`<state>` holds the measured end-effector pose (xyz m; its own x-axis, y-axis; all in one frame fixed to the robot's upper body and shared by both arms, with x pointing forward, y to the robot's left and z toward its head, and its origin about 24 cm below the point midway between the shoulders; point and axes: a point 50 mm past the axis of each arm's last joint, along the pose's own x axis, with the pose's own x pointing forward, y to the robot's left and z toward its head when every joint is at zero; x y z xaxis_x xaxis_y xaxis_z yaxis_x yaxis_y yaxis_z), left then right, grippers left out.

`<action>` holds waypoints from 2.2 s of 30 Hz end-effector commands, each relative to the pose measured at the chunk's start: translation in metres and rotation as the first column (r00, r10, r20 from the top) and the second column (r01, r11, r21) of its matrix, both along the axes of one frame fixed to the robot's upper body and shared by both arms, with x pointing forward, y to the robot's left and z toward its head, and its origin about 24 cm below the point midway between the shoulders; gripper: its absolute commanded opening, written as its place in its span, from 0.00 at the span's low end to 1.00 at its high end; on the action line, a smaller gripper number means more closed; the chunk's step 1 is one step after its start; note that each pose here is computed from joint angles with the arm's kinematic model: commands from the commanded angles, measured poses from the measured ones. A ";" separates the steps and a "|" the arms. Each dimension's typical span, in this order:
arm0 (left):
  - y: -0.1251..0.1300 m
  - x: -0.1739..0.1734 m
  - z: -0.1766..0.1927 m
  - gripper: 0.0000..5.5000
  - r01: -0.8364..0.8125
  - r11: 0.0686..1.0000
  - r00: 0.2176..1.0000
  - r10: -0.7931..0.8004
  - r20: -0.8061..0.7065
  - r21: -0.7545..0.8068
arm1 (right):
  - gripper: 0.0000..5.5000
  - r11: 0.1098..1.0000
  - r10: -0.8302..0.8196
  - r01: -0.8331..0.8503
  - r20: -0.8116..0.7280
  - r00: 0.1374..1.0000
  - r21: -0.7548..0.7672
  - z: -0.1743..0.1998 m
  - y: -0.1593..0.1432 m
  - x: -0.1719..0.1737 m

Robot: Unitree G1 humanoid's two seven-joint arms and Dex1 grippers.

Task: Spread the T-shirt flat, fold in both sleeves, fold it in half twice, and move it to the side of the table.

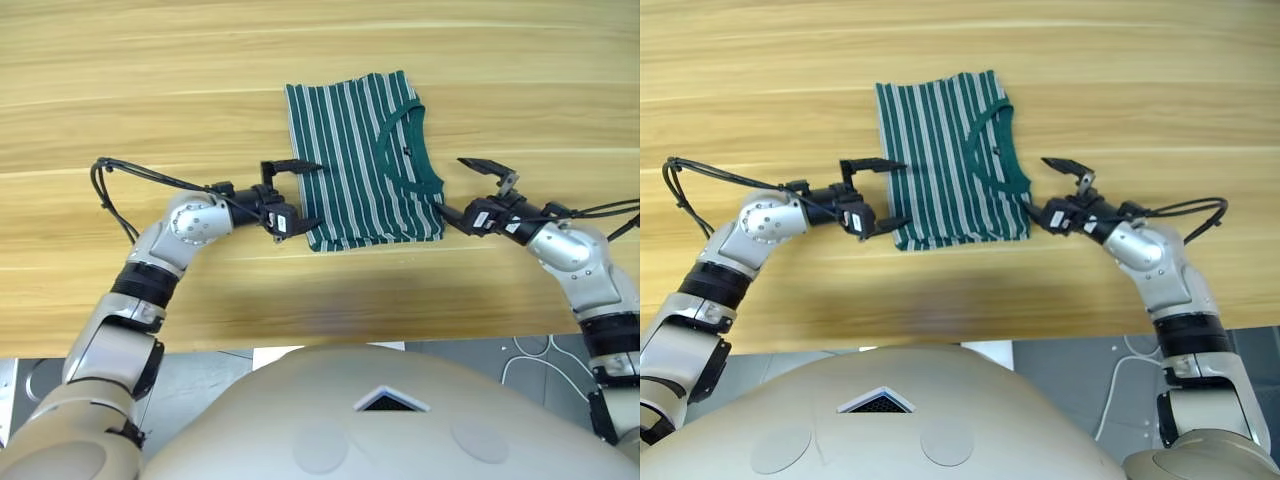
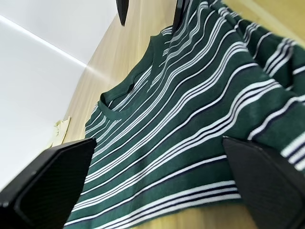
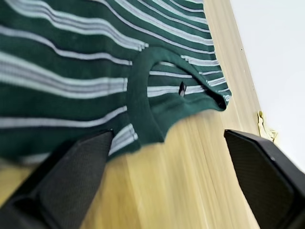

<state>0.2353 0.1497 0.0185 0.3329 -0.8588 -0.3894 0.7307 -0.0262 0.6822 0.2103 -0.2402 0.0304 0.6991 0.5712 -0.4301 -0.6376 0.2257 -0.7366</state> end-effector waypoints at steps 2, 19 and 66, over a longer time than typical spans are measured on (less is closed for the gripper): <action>0.034 -0.022 -0.036 0.89 0.006 0.970 0.987 0.033 -0.158 0.244 | 0.79 0.999 0.009 -0.009 -0.002 1.000 0.041 0.011 -0.007 -0.007; 0.041 0.000 0.079 0.89 -0.046 0.914 0.998 0.025 -0.057 -0.404 | 0.79 0.964 0.238 -0.227 -0.069 0.969 0.139 0.025 0.010 -0.041; 0.041 -0.050 0.003 0.26 0.187 0.965 0.961 -0.141 -0.237 0.182 | 0.17 0.888 0.406 -0.447 -0.270 0.873 -0.111 -0.018 0.045 -0.056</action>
<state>0.1878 0.1879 0.0273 0.1048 -0.8145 -0.5706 0.8286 -0.2458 0.5030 0.1607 -0.1910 0.0283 0.3070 0.7488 -0.5874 -0.7585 -0.1803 -0.6262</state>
